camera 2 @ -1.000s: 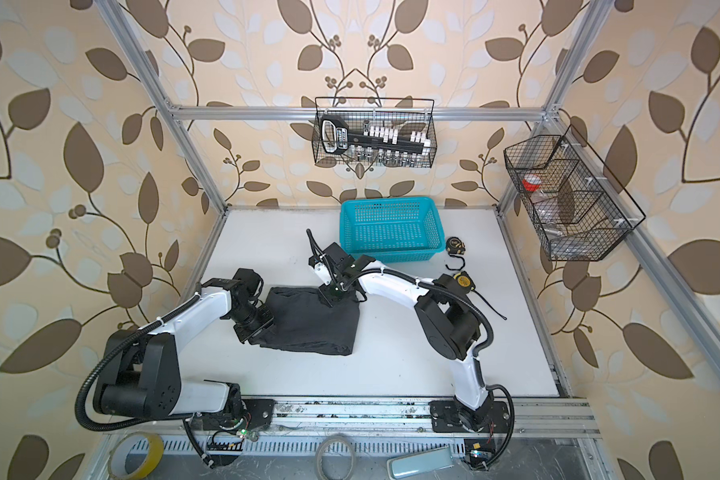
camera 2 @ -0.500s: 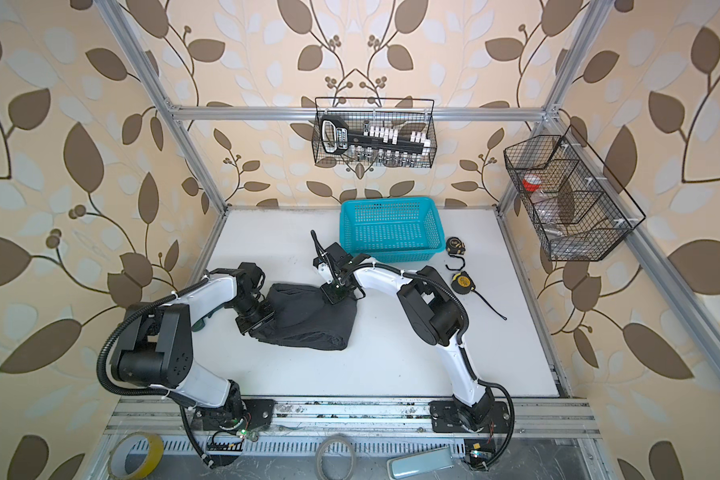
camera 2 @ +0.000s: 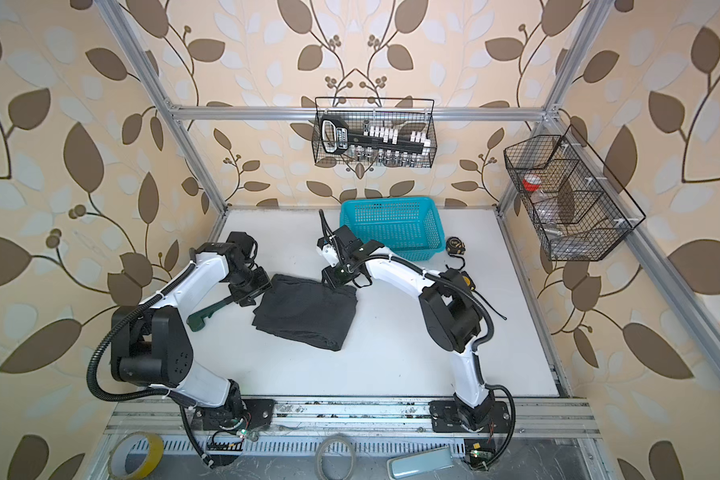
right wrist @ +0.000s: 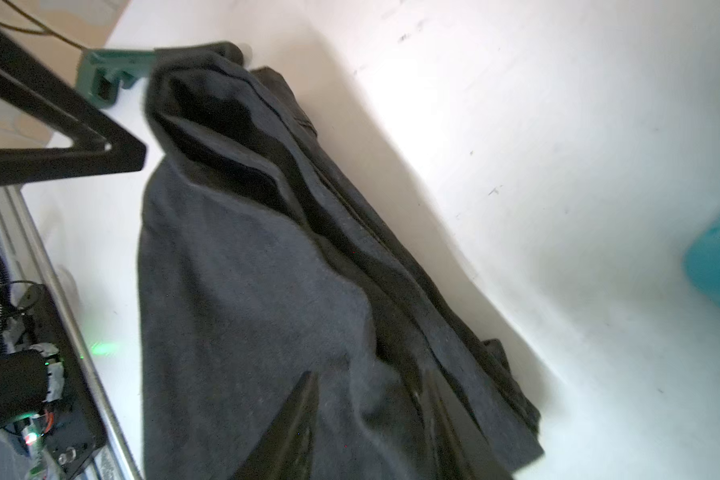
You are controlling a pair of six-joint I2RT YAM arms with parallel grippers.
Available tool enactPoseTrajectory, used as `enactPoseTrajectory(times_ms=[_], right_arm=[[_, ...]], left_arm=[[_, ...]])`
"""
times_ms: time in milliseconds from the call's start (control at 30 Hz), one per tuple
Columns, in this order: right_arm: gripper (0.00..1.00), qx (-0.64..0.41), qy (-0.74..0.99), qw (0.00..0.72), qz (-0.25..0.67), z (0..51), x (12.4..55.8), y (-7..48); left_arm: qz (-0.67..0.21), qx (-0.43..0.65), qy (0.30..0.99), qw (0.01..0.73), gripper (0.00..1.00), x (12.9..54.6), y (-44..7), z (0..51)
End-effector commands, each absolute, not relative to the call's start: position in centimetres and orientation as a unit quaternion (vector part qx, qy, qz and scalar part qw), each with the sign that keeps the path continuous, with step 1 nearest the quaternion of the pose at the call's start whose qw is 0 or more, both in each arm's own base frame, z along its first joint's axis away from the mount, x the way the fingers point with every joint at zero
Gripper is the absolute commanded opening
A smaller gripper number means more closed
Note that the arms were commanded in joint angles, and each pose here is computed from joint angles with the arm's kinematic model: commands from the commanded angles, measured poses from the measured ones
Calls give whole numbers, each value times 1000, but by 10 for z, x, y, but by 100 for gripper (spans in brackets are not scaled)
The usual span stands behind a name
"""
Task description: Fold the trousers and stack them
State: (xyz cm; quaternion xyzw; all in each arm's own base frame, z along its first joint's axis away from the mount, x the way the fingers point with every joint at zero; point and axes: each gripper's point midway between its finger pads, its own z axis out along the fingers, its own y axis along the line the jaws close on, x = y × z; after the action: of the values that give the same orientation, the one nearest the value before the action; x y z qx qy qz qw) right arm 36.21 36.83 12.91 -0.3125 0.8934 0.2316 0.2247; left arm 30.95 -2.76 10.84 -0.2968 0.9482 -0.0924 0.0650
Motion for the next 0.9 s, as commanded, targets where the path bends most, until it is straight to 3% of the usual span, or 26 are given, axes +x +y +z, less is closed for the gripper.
enactPoseTrajectory(times_ms=[0, 267, 400, 567, 600, 700, 733, 867], right_arm=[[42, -303, 899, 229, 216, 134, 343, 351], [50, -267, 912, 232, 209, 126, 302, 309], [58, -246, 912, 251, 210, 131, 290, 283], [65, -217, 916, 275, 195, 133, 280, 245], [70, -209, 918, 277, 193, 132, 279, 237], [72, -193, 918, 291, 187, 134, 276, 218], [78, -186, 920, 293, 182, 134, 275, 211], [79, -168, 922, 301, 174, 133, 274, 194]], left_arm=[[-118, -285, 949, 70, 58, 324, -45, 123], [-143, -194, 966, 94, 58, 337, -109, 132], [-169, -111, 972, 118, 66, 318, -149, 139], [-145, 8, 984, 105, 71, 287, -174, 104], [-144, 25, 984, 105, 72, 284, -177, 99], [-158, 63, 979, 110, 75, 276, -191, 86], [-159, 81, 977, 114, 77, 274, -195, 82], [-127, 103, 982, 96, 78, 268, -192, 52]])
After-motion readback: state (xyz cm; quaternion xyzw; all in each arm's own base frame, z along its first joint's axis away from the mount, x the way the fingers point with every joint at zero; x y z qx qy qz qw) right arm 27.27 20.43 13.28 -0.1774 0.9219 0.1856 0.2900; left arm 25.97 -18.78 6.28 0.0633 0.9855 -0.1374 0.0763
